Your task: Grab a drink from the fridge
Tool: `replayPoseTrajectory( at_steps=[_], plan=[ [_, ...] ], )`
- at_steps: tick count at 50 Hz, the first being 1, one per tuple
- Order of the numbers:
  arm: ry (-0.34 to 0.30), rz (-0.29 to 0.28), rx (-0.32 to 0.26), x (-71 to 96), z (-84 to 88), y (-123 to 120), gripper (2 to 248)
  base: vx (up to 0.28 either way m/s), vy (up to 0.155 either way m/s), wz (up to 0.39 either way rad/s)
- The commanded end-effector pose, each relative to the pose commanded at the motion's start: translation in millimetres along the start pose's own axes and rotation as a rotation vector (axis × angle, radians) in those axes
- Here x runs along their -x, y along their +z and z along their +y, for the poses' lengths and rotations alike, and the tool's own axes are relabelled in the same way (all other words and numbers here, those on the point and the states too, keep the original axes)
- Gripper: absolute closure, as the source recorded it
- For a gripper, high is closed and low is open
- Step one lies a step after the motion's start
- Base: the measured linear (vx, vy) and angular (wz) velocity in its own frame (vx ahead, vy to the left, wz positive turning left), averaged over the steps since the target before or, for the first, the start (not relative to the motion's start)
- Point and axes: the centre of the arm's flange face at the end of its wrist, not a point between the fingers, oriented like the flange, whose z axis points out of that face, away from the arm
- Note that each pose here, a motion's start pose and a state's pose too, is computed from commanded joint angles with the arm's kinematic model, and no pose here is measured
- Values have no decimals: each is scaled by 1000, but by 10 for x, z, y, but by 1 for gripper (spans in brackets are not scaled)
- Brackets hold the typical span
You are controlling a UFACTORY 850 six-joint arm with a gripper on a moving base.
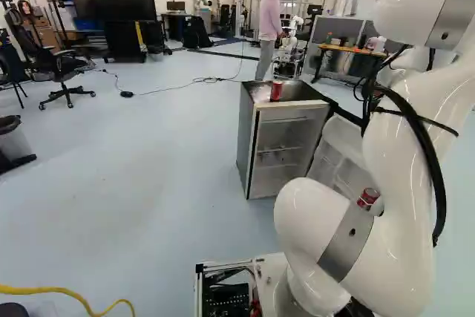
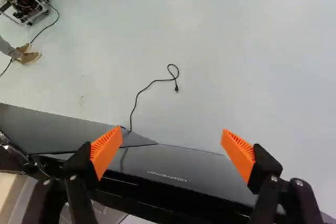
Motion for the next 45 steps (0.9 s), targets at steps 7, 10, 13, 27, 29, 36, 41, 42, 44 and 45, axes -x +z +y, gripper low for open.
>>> replayPoseTrajectory(
  at_steps=[7,10,13,27,29,36,41,42,44,45],
  plan=[
    [9,-47,4,-41,51,67,3,0,0,0],
    [12,-67,6,-58,74,95,3,0,0,0],
    [16,-87,8,-75,96,123,3,0,0,0],
    [32,-182,14,-139,195,232,3,0,0,0],
    [34,-197,14,-138,203,240,3,0,0,0],
    [36,-252,14,-109,215,244,3,0,0,0],
    [37,-290,14,-80,217,237,3,0,0,0],
    [37,-297,14,-74,217,235,3,0,0,0],
    [37,-311,14,-62,217,232,3,0,0,0],
    [37,-318,14,-57,217,230,3,0,0,0]
  ],
)
